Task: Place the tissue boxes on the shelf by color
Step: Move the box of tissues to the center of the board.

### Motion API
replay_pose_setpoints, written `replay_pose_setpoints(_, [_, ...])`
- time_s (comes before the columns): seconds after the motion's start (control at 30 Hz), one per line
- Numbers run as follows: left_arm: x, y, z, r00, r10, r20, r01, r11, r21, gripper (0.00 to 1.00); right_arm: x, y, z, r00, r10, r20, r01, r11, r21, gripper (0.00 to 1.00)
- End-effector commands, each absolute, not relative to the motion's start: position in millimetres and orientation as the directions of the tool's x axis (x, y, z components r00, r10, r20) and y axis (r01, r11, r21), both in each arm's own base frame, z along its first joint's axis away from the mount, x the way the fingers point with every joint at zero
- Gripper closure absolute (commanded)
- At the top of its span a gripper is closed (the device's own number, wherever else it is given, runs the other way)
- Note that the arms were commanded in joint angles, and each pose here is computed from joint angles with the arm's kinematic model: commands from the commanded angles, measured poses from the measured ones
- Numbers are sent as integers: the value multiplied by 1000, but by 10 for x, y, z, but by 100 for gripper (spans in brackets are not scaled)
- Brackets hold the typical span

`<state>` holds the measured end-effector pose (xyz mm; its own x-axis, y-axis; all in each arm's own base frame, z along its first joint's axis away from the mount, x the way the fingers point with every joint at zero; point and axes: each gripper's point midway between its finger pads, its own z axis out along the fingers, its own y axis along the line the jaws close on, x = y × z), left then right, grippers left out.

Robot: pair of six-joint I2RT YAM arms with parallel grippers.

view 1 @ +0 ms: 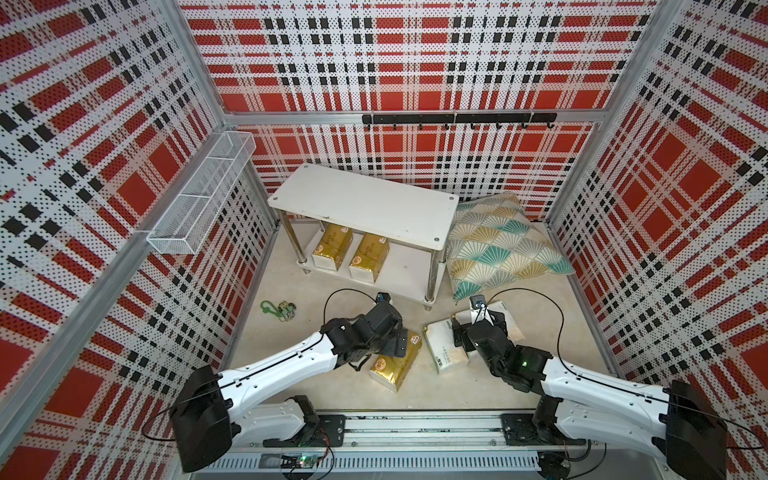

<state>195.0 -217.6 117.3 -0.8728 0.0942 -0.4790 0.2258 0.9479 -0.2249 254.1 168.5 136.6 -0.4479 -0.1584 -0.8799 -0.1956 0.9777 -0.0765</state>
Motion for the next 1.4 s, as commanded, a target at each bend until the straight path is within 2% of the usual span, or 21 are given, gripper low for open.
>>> replay_pose_setpoints(0.0, [1780,-2044,1102,-894,33,-447,144,965,-218,1,2559,1663,1428,-432,-139,-891,-173,982,-69,0])
replay_pose_setpoints(0.17, [1588,-2032,958,-911,37,-411,137,967,-215,1,2568,1676,1430,-431,-140,-891,-174,982,-70,0])
replay_pose_setpoints(0.43, [1444,-2153,861,-919,153,-362,230,957,-179,1,2581,1695,1460,-428,-139,-893,-175,982,-69,0])
replay_pose_setpoints(0.87, [1423,-2305,785,-893,314,-323,357,930,-82,1,2576,1681,1431,-432,-133,-892,-169,984,-64,0])
replay_pose_setpoints(1.2, [1470,-2293,580,-888,369,-274,381,925,9,0,2571,1672,1425,-431,-132,-893,-168,984,-65,0])
replay_pose_setpoints(1.37, [1575,-2286,554,-897,332,-291,345,939,7,7,2568,1661,1428,-430,-132,-893,-166,984,-65,0])
